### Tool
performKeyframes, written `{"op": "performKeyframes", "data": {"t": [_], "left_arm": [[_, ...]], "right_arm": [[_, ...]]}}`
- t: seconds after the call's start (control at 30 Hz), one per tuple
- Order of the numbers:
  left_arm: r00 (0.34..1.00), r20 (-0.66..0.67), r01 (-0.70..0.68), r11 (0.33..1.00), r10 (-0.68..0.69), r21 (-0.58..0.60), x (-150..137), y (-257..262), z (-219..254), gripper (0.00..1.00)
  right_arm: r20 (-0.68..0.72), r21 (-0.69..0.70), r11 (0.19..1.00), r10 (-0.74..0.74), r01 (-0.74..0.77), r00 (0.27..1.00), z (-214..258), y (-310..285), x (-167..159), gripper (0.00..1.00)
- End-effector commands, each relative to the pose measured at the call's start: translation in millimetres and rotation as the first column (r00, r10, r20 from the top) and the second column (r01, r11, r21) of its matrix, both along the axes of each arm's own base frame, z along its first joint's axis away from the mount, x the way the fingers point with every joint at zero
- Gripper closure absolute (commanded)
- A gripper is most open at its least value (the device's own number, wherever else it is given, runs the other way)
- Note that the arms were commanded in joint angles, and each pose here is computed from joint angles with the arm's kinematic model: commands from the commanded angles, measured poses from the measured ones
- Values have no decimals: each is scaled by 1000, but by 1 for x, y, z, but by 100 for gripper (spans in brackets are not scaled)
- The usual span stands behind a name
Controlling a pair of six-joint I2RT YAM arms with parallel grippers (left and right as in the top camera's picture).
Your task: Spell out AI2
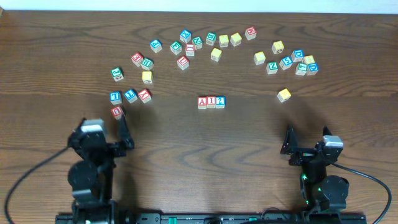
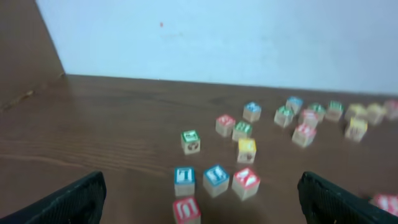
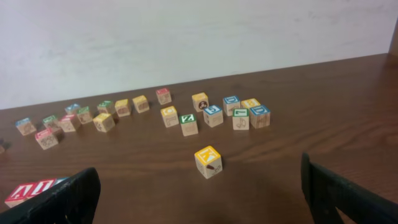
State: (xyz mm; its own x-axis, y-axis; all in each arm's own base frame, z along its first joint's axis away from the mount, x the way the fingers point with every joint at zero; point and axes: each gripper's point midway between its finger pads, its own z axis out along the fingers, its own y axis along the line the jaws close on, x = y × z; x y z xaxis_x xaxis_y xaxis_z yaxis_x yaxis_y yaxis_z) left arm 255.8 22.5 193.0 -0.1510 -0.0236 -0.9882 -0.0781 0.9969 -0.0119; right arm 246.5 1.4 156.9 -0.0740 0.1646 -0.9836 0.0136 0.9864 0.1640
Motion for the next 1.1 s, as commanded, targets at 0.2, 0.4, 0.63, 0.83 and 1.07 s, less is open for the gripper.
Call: {"op": "performKeyframes", "data": {"t": [0.2,0.4,0.63,0.83,1.07], "left_arm": [[998,32,40,992,-45,123,-11,-5,-30,2],[999,-15,50,988,-48,147,-17,-6,-42,2],[996,-84,49,986,-36,158,-20,-4,-59,2],[997,-69,30,986,-19,164,-19,-1,-58,2],[1000,-6,28,985,-27,168,-13,-1,-54,2]], "right_arm": [[2,-7,1000,-2,2,1000,0,-1,0,1],[2,-7,1000,-2,2,1000,0,-1,0,1],[1,-7,1000,-2,2,1000,0,-1,0,1],[1,-7,1000,-2,2,1000,0,-1,0,1],[1,-7,1000,-2,2,1000,0,-1,0,1]]}}
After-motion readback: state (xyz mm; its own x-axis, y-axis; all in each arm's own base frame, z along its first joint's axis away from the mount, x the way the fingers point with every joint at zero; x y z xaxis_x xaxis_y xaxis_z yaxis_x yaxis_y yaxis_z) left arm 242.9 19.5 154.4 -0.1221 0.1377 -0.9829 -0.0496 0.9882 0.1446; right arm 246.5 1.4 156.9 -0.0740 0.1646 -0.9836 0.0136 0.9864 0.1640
